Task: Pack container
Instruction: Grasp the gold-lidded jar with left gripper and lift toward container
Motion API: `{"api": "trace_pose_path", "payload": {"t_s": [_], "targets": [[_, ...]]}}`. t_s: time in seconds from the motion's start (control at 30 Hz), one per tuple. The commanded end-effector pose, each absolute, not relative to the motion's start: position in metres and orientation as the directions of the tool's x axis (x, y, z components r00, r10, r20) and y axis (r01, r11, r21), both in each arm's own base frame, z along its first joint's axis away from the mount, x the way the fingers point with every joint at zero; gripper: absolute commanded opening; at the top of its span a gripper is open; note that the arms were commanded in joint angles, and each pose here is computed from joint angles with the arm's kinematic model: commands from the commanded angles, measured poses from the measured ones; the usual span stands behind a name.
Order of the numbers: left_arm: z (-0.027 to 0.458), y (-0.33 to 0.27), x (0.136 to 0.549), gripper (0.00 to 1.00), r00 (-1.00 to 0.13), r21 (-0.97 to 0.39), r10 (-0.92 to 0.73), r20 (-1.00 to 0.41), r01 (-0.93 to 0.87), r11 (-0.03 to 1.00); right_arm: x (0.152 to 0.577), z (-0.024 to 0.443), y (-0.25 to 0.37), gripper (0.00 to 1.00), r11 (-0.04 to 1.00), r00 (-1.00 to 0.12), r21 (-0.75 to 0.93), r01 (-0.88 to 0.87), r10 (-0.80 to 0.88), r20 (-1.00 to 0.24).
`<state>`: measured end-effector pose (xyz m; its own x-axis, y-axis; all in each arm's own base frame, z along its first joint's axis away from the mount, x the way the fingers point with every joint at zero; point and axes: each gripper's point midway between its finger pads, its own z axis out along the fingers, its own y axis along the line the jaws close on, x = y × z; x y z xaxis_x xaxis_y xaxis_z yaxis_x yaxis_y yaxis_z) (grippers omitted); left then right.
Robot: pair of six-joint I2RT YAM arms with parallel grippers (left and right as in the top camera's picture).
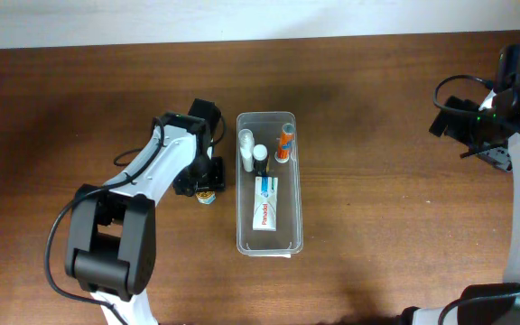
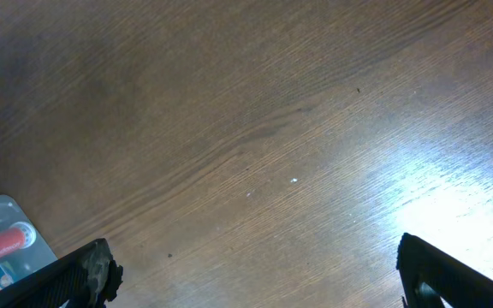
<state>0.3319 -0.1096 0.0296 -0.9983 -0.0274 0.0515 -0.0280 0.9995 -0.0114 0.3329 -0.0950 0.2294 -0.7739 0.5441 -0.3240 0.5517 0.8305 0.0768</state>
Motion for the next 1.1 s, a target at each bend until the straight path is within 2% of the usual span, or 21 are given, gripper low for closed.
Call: {"api": "trace_pose_path", "payload": {"t_s": [0.0,0.13,0.27,0.47,0.87,1.07], "targets": [[0.024,-0.110,0.329,0.51,-0.997,-0.020,-0.017,0.070,-0.019,1.000,0.333,0.225,-0.095,0.98,0.829,-0.776,0.074,0.555,0.548,-0.312],[0.024,-0.110,0.329,0.32,-0.998,-0.017,-0.017,0.068,-0.018,1.000,0.333,0.225,-0.095,0.98,0.829,-0.776,0.074,0.555,0.548,-0.312],[0.027,-0.109,0.327,0.24,-0.997,-0.017,-0.017,0.073,-0.019,1.000,0.333,0.225,-0.095,0.98,0.829,-0.776,0.074,0.555,0.548,-0.312],[0.056,-0.109,0.329,0.24,-0.999,-0.030,-0.017,0.028,-0.018,0.999,0.333,0.225,-0.095,0.98,0.829,-0.776,0.074,0.555,0.548,-0.312],[0.199,-0.137,0.310,0.25,-0.948,-0.154,0.026,-0.318,0.079,0.985,0.333,0.225,-0.095,0.98,0.829,-0.776,0.074,0.555,0.548,-0.312],[0.224,-0.178,0.299,0.25,-0.899,-0.172,0.067,-0.432,0.155,0.973,0.333,0.225,-0.095,0.98,0.829,-0.776,0.074,0.555,0.548,-0.312]]}}
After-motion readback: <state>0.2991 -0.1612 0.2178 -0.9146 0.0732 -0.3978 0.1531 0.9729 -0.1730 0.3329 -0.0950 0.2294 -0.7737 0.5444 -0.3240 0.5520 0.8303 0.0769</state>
